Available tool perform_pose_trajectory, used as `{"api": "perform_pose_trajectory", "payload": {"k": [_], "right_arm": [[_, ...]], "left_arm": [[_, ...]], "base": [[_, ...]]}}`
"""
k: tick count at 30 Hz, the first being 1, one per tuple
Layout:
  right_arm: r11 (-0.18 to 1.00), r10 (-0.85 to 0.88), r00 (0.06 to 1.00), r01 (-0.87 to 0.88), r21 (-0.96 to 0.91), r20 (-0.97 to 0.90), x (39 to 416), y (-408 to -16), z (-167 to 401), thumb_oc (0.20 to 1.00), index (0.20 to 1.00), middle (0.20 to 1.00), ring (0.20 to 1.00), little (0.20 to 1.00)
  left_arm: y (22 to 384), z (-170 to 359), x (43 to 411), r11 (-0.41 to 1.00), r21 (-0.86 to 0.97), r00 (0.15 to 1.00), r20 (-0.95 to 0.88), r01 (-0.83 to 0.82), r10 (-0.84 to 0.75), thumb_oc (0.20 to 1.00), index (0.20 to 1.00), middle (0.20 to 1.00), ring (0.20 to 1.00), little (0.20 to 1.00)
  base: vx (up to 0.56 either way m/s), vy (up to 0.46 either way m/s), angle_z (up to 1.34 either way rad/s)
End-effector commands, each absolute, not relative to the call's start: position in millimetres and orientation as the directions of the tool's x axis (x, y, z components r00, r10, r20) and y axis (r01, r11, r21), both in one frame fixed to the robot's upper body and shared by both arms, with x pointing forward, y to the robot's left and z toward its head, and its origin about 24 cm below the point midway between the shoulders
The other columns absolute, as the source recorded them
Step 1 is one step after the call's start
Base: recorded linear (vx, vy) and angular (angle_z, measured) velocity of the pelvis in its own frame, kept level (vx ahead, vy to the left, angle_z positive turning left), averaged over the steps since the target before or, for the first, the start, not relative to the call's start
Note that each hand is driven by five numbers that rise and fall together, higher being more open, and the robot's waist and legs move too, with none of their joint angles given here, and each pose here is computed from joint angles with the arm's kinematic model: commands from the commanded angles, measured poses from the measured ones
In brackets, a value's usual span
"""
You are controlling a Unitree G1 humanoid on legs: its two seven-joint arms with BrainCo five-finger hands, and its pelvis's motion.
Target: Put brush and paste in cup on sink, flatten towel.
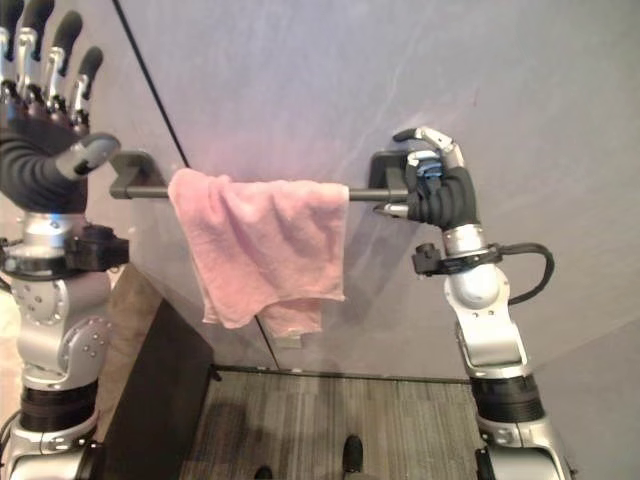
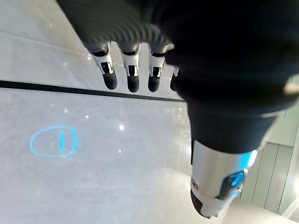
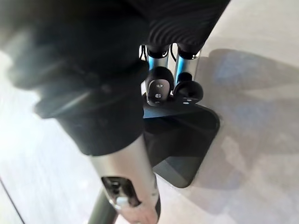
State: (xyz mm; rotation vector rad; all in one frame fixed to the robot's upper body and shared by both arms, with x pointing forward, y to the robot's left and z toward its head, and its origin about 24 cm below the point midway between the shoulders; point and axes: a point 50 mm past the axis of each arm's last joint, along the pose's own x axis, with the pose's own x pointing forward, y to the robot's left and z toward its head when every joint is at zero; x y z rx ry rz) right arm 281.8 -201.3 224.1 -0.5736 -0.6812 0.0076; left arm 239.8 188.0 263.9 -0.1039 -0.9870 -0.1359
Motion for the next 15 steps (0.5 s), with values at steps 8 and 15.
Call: {"api": "perform_pose_trajectory", "payload": {"k": [8, 15], "right_arm": [[0.843, 0.118, 0.620, 0.351, -0.409, 0.776, 247, -250, 278, 1.000, 1.000, 1.000, 1.000, 1.000], [0.831, 0.046, 0.676, 0.382, -0.403, 0.736, 236, -275, 261, 1.000, 1.000, 1.000, 1.000, 1.000]], "left_arm": [[211, 254, 230, 0.991, 0.066, 0.568, 0.814, 0.115, -0.120, 1.000, 1.000, 1.000, 1.000, 1.000], [227, 236, 220, 0.995, 0.055, 0.631, 0.770, 0.085, -0.096, 1.000, 1.000, 1.000, 1.000, 1.000]], "base": [[0.00, 0.000, 0.01], [0.00, 0.009, -0.13]]}}
